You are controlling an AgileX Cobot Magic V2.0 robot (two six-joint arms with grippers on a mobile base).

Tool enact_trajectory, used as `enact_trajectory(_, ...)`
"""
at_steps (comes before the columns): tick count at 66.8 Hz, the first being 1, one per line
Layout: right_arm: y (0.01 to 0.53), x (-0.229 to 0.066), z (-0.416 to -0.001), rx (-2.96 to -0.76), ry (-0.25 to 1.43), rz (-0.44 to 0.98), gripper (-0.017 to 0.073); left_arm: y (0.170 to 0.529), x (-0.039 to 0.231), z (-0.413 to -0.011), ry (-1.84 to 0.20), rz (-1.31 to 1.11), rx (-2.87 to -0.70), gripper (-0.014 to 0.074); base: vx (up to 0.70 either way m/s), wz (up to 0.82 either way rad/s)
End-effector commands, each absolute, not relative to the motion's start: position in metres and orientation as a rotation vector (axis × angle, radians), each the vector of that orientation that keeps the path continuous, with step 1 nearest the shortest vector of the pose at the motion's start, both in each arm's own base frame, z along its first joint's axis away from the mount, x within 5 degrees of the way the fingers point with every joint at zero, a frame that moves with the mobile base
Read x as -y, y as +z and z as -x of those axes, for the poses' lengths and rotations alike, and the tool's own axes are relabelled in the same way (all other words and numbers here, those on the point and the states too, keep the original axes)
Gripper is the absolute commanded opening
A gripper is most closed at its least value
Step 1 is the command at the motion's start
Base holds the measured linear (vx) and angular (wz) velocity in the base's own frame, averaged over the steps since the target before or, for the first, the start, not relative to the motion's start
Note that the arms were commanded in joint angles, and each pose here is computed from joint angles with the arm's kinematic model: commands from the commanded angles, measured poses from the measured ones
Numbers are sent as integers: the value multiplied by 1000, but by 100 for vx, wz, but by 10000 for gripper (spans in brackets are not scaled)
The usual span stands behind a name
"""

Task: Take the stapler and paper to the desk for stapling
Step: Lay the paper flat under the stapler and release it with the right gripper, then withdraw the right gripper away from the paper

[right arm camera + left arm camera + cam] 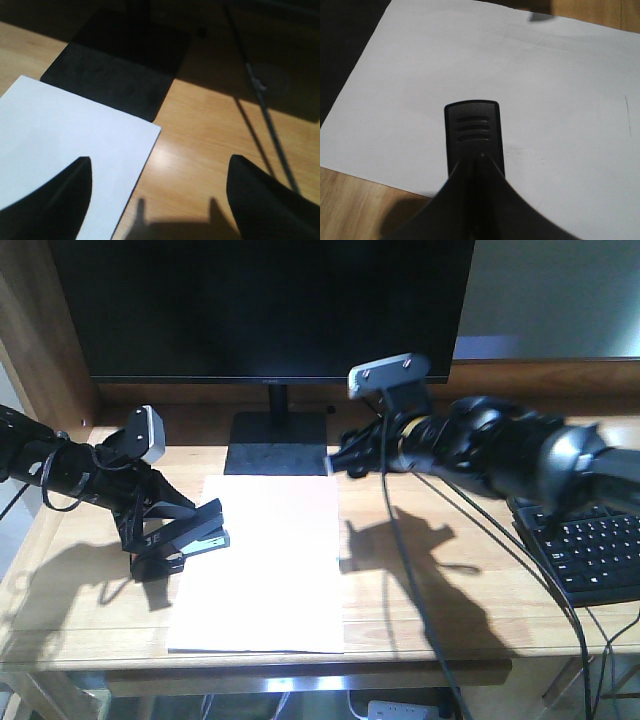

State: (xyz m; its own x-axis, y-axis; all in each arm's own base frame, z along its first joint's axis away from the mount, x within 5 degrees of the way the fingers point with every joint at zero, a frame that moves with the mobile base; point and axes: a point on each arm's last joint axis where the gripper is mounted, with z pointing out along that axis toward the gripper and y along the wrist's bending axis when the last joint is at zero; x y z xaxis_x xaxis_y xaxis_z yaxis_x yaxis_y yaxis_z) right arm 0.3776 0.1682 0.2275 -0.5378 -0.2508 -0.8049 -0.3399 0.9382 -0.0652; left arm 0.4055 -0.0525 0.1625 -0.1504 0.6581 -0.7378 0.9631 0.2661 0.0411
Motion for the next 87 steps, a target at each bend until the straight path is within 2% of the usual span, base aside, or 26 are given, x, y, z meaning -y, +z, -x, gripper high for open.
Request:
enact_trajectory(1,282,-157,-367,-2039,66,424,529,193,58,-407,-588,-1429,-1813,-7,0,0)
enact_trajectory(12,311,-142,-341,-1976,32,431,529,193,58,-407,-588,-1429,-1813,-7,0,0)
enact_trajectory(40,344,-99,-222,-1749,192,455,529,193,58,-407,-588,-1429,-1813,-7,0,0)
enact_trajectory(56,339,-74,-158,-1627,244,451,529,193,58,-407,-588,-1429,-1813,-7,0,0)
enact_trajectory(70,323,-47,-102,-1511,287,387,529,193,58,-407,-588,-1429,-1813,-7,0,0)
enact_trajectory(87,293,-28,-62,-1403,329,332,529,193,58,-407,-588,-1429,-1813,-7,0,0)
